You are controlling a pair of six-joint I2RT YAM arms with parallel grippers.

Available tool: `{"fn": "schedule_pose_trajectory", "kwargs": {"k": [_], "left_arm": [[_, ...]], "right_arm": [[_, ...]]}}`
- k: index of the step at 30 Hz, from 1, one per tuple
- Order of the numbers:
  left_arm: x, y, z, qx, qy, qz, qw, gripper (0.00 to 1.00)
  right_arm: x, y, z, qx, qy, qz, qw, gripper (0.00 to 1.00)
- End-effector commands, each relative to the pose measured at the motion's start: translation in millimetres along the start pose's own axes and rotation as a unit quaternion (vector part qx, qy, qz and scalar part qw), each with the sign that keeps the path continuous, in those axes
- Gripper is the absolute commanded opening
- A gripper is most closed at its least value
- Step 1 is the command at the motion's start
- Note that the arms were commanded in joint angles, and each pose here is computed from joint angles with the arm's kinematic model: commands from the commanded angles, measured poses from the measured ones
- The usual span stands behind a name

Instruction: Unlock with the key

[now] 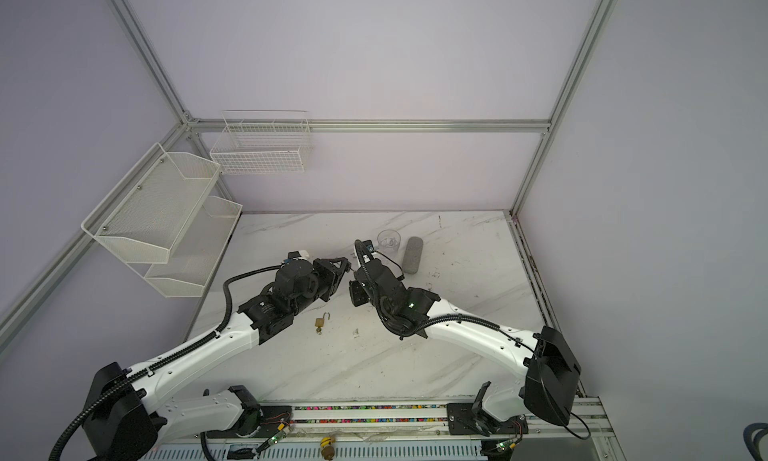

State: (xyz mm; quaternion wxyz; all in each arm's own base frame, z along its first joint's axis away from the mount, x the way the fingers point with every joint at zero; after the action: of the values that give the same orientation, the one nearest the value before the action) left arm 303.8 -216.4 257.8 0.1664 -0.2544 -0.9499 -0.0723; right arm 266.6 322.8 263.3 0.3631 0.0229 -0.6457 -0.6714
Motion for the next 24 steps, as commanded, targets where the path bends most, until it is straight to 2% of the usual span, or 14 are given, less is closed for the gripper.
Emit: {"fn": "schedule_pose_trajectory", "kwargs": {"k": [1,4,9,14,24], "left_arm": [[9,-16,2,0.027,-0.016,0.049,0.998,0.00],[12,-15,-2,0.031,-0.024,0.050,0.998,0.00],[17,-11,2,0.024,-0.019,0.039,0.999,0.00],[21,-4,15,0.021,-0.002,0.015,1.000,0.00],[20,0,29,0.028,0.011,0.002,1.000,0.00]], "right_arm": [[-11,3,-10,-0.006,-0.022,-0.039,0.999,0.00],[-9,3,-4,-0.012,0.005,-0.055,0.998,0.00],[-4,11,-3,0.015,0.012,-0.075,0.997,0.00],[6,29,-7,0.035,-0.011,-0.088,0.995,0.00],[15,45,2,0.043,0.008,-0.077,0.996,0.00]]}}
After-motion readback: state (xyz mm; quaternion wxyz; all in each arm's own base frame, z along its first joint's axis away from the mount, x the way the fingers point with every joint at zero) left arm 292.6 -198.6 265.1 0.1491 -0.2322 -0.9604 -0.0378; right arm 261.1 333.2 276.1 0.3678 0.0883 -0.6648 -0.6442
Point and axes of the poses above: each gripper's point midway between its finger pads, its own x axis back along the fingers, its own z axis along the line the jaws close on, y = z × x, the point moved 3 cm from there along x, back along the fingers, and after that the axes turned 3 degrees about x, right-handed, at the moved point
